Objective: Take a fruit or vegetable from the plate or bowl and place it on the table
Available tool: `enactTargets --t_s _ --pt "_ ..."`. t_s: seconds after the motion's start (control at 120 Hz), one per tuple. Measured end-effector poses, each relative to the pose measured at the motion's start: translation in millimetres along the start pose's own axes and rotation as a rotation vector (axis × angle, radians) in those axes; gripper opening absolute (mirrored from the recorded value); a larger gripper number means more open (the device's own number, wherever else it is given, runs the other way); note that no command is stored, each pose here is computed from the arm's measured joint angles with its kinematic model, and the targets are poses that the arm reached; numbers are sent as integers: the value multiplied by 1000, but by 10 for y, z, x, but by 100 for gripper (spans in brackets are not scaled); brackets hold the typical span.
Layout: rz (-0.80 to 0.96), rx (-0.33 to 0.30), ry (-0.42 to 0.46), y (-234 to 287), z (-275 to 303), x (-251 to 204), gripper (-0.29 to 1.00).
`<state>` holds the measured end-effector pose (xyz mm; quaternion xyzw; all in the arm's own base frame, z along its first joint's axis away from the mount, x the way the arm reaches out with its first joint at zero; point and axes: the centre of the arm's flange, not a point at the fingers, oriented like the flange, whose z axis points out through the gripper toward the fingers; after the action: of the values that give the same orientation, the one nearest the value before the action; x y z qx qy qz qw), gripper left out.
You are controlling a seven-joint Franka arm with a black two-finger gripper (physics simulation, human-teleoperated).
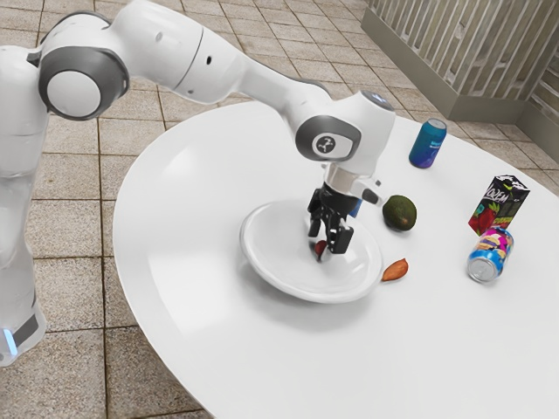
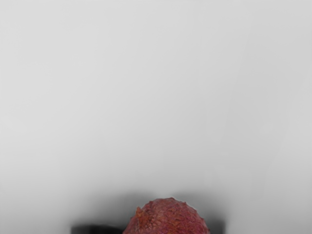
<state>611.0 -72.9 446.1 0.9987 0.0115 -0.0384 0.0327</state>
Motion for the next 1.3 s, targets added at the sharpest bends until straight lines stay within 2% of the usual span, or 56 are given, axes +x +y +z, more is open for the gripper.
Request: enactTargets --t_s 0.333,0.817,1.3 --pt "-1 -1 8 7 -12 36 51" --pt "2 -1 25 49 -24 50 34" --pt "0 3 19 40 -22 40 24"
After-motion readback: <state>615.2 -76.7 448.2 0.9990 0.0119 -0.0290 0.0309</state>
